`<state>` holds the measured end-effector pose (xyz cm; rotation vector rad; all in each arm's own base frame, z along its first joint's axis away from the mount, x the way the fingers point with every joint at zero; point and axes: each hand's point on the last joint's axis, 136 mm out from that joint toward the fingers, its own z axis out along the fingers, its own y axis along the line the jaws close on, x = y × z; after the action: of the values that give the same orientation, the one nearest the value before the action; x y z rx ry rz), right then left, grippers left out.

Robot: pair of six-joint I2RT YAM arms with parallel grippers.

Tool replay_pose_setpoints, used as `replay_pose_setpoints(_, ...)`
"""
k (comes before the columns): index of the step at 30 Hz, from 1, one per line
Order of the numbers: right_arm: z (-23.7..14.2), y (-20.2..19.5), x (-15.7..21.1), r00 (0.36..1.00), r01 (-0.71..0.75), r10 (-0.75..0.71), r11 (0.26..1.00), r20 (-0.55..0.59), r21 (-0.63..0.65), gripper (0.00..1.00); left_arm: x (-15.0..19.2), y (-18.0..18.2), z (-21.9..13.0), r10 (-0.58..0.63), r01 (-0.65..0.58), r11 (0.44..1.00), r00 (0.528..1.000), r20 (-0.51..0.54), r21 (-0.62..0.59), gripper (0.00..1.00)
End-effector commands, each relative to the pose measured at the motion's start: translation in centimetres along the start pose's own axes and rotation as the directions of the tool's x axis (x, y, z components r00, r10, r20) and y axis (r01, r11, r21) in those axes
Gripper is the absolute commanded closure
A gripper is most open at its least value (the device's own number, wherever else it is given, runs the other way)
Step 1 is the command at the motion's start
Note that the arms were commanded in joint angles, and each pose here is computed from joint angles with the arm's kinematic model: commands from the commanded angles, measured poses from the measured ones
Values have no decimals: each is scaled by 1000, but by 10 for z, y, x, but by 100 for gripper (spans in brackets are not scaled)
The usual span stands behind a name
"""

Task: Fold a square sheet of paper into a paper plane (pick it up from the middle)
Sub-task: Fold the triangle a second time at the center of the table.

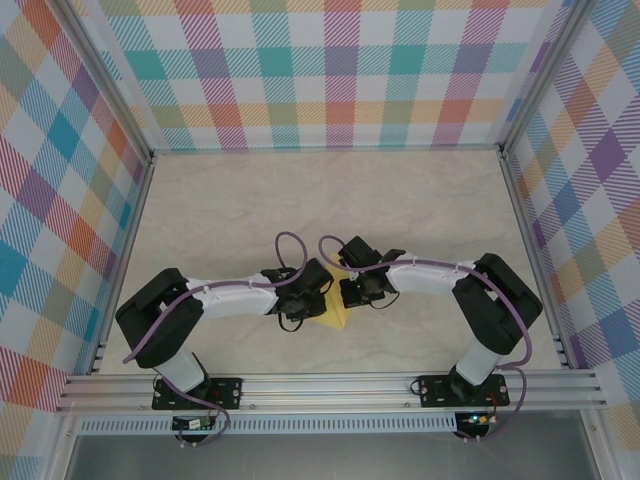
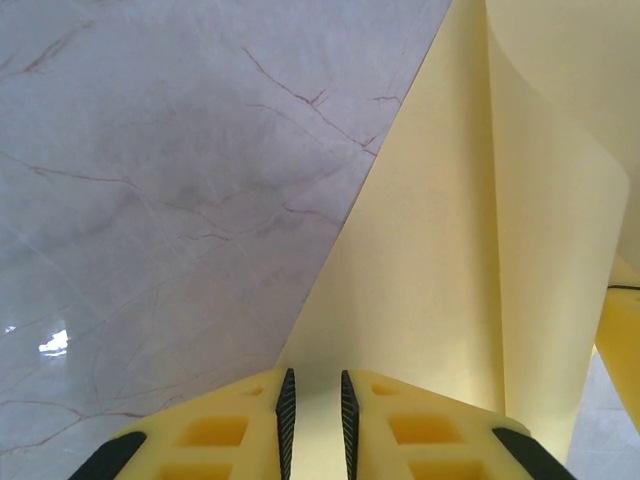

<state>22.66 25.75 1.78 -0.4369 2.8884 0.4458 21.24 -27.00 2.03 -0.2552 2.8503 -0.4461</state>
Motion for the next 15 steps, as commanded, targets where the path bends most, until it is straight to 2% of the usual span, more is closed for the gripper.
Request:
replay_pose_setpoints(1, 4, -6, 7, 999, -24, 24, 1000, -22, 13, 96, -3, -8, -9, 17, -17, 1000, 1000, 6, 23, 79)
replay_pose_setpoints(10, 15, -10, 12, 998, -28, 29, 999, -48, 33, 96, -14, -16, -29, 10, -14, 997, 998, 58, 74, 79)
replay_pose_setpoints(13, 14, -12, 12, 998, -28, 30, 999, -48, 41, 97, -20, -21, -36, -17, 8, 991, 998, 65, 136, 82)
replay_pose_setpoints(15, 14, -12, 12, 998, -26, 28, 999, -47, 43, 97, -27, -32, -39, -54, 37, 972, 996, 69, 231, 90)
